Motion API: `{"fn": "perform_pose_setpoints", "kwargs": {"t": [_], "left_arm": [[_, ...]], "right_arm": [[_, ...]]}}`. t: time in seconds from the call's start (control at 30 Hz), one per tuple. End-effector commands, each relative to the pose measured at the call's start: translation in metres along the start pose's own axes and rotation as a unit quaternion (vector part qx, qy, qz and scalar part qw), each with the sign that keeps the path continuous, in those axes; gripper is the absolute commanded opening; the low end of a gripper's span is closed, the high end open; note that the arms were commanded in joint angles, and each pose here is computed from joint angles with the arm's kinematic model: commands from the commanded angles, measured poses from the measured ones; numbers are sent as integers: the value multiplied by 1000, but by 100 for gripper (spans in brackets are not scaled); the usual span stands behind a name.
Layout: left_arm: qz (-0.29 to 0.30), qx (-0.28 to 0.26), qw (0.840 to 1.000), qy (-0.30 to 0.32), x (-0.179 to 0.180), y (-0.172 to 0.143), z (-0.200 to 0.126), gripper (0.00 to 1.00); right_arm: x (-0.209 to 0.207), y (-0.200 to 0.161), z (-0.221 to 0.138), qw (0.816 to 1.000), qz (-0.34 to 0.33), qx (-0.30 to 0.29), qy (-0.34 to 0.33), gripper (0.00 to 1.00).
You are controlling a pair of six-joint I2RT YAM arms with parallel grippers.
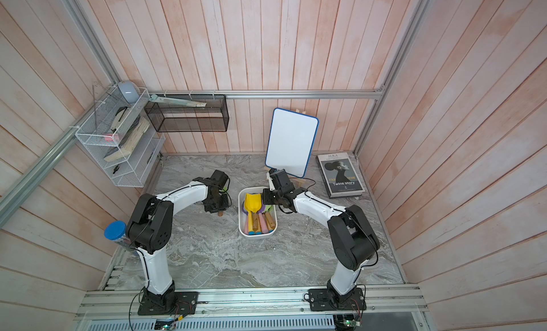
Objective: Put the shovel into the storage box
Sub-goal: Pick up the shovel from the center of the board.
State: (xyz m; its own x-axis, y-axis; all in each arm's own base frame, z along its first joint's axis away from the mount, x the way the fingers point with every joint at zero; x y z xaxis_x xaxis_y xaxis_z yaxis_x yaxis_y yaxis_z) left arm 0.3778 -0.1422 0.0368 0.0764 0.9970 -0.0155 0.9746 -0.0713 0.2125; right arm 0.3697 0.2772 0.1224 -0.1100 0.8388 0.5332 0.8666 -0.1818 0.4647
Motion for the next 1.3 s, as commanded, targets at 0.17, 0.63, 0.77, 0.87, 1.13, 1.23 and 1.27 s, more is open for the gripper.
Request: {"fn": "perform_pose_setpoints", "kwargs": {"t": [0.17, 0.63, 0.77, 0.87, 1.13, 1.23, 1.27], "left_arm": [[-6, -28, 999, -23, -5, 8, -23, 22], [34, -90, 990, -100, -54, -5, -118, 22], [50, -95, 987, -115, -77, -11, -129, 22], [55, -96, 987, -117, -87, -13, -131, 22], [69, -91, 986, -119, -109, -19, -134, 22], [79, -85, 986, -123, -120, -23, -133, 22], [82, -83, 985, -124, -123, -25, -132, 22]], "right_arm": [[6, 2, -11, 1000, -7, -6, 5, 34], [38, 10, -28, 997, 7, -8, 79, 34], [44, 17, -40, 996, 17, -20, 87, 34], [42, 24, -53, 995, 31, -36, 85, 35], [30, 34, -74, 993, 62, -58, 81, 36], [31, 39, -76, 992, 65, -63, 88, 37], [34, 39, -75, 992, 65, -61, 91, 38]]}}
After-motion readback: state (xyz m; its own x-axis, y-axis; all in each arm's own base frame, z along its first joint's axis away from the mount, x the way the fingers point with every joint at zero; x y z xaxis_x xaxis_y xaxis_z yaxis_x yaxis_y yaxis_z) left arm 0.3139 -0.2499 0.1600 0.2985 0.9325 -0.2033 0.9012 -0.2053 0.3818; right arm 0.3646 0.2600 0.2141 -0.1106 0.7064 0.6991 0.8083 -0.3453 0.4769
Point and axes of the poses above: each gripper's point midway between its finger pads, its own z axis out along the fingers, its own x axis along the line the jaws close on, y = z × x, the point moved 1 cm from there along -z, back along the fingers, and after that the axes turned 14 degrees about z, right-handed, at the moved point
